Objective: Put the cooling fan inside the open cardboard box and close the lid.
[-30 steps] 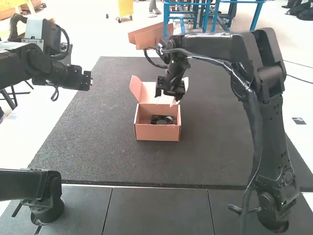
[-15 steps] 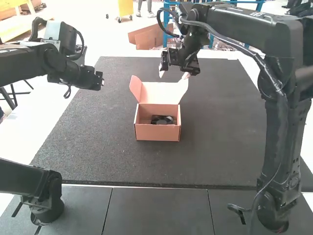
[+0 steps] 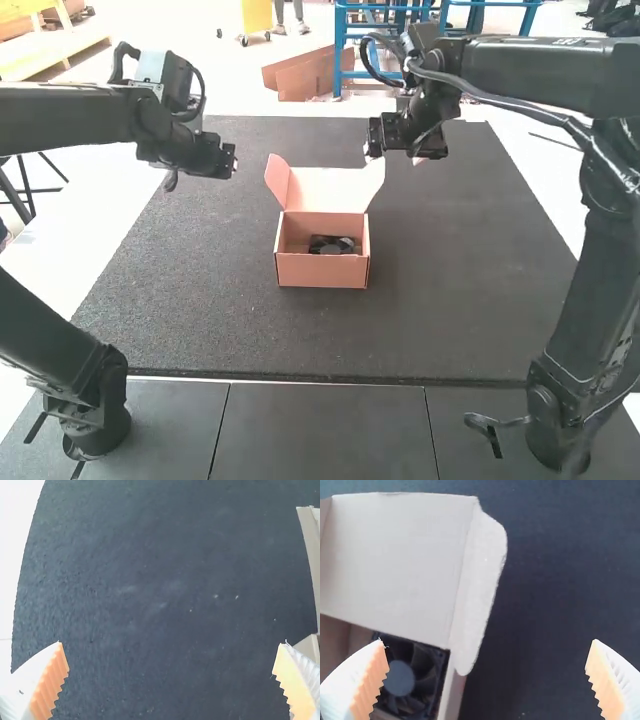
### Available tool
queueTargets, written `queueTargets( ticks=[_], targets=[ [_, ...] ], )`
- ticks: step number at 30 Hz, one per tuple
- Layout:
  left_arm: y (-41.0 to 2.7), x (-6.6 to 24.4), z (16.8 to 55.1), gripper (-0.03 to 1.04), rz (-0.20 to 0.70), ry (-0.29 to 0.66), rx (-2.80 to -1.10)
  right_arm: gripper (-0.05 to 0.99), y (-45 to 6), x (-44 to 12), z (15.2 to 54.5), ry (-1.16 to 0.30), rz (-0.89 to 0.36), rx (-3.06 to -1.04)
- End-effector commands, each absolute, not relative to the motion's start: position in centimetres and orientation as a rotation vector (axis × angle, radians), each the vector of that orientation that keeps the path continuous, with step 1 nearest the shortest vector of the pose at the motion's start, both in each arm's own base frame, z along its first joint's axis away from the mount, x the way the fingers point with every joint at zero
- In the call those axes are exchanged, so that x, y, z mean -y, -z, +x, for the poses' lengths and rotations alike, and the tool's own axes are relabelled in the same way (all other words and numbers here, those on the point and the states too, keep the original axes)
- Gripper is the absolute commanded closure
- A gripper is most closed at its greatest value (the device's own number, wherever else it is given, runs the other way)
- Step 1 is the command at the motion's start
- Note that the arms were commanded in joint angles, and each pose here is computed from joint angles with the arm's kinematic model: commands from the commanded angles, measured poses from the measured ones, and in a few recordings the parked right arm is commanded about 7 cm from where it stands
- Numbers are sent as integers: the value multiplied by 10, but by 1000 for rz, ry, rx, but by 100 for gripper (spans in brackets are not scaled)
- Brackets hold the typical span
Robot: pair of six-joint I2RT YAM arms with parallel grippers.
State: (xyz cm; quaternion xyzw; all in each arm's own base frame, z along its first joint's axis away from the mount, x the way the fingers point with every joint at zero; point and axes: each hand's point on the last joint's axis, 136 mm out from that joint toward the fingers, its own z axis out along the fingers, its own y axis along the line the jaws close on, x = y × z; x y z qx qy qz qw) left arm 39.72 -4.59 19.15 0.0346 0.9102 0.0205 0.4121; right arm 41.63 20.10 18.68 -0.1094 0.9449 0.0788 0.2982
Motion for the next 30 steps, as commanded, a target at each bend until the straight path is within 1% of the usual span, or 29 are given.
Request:
queueTargets(
  ticks=[1,7,17,22,25,30],
  targets=[
    [-204,54,413,4,77,-25,-2252,3,-211,-188,428,-195,-251,-2432],
    [-193,60,434,4,83,-25,-2260,3,-222,-185,451,-221,-211,-2329],
    [-178,66,468,4,88,-29,-2270,3,-210,-192,467,-224,-214,-2343],
    [-171,70,483,4,94,-29,-2281,3,-211,-197,476,-255,-217,-2344],
    [-173,80,489,4,117,7,-2281,3,-211,-197,480,-269,-212,-2347],
    [-182,102,491,4,168,93,-2280,3,-205,-193,483,-309,-185,-2384]
  ],
)
